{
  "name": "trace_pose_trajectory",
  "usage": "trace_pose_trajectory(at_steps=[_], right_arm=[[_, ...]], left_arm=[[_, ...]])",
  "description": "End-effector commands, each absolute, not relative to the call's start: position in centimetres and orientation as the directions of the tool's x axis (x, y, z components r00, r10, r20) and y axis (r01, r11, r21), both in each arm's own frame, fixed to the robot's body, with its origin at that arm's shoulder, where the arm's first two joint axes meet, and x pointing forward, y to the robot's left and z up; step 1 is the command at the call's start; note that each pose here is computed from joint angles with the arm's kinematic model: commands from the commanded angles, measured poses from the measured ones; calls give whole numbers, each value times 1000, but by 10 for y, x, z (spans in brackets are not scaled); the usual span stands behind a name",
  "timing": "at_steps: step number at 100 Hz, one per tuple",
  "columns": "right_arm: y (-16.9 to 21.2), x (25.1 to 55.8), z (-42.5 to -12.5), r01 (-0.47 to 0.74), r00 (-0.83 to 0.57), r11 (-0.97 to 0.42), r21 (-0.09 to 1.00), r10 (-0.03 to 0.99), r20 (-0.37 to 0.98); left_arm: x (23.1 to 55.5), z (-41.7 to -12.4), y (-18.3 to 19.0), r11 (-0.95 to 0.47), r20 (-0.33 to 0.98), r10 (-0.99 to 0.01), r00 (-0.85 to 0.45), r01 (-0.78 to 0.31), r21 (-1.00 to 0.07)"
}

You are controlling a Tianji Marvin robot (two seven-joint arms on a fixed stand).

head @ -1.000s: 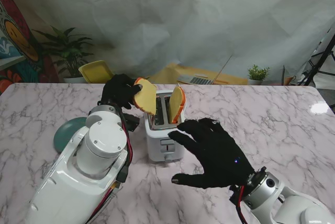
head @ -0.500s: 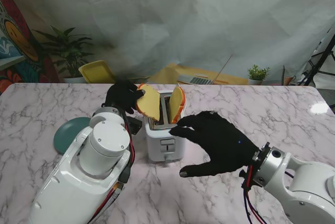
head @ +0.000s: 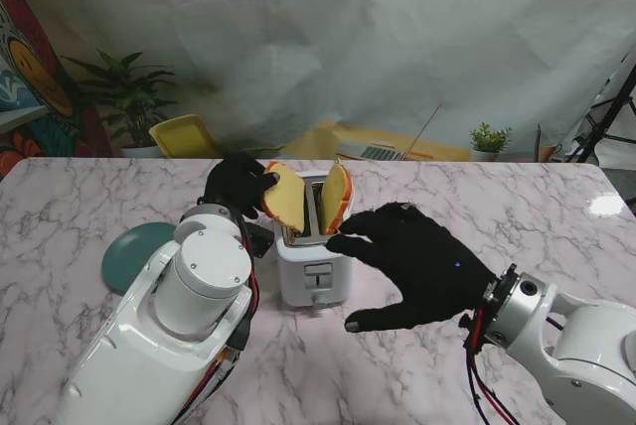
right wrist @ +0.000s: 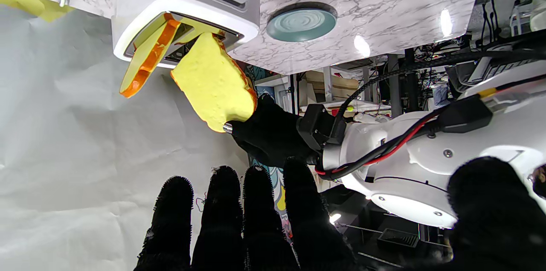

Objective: Toast the toast slices

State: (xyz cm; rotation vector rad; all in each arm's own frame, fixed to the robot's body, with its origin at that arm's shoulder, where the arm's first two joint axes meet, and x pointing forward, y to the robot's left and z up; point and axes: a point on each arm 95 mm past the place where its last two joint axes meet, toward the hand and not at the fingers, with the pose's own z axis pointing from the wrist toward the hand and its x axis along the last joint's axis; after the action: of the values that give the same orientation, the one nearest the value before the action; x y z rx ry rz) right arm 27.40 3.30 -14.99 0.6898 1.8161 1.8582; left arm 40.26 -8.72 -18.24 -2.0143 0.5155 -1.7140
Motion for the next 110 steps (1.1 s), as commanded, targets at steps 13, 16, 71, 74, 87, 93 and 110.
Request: trace_pose_trajectory(at_steps=[13,16,71,74,87,93,110], right_arm=[[34,272,-143,5,-776,-23,1000,630,19],[34,272,-143,5,-776,-22,1000,630,18],[33,270,-147,17,-766,-33,999,642,34],[33,270,-147,18,-766,-33,999,642,35],[33,270,-148,18,-767,-33,999,641,35],[33,270,-148,18,-767,-34,999,641,36],[33,270,-148,17,-768,-29,999,640,32]], left_arm=[[403,-180,-94,-843,831,-533,163,-22,-537],[403,-180,-95,-844,830,-533,164,-23,-537],[399,-184,-89,-806,786,-589,186,-74,-587],[399,-185,-88,-804,784,-592,188,-78,-589],[400,-188,-86,-803,780,-594,197,-90,-589],[400,-190,-86,-804,780,-592,200,-92,-587],[403,-194,-87,-807,781,-588,211,-85,-584]])
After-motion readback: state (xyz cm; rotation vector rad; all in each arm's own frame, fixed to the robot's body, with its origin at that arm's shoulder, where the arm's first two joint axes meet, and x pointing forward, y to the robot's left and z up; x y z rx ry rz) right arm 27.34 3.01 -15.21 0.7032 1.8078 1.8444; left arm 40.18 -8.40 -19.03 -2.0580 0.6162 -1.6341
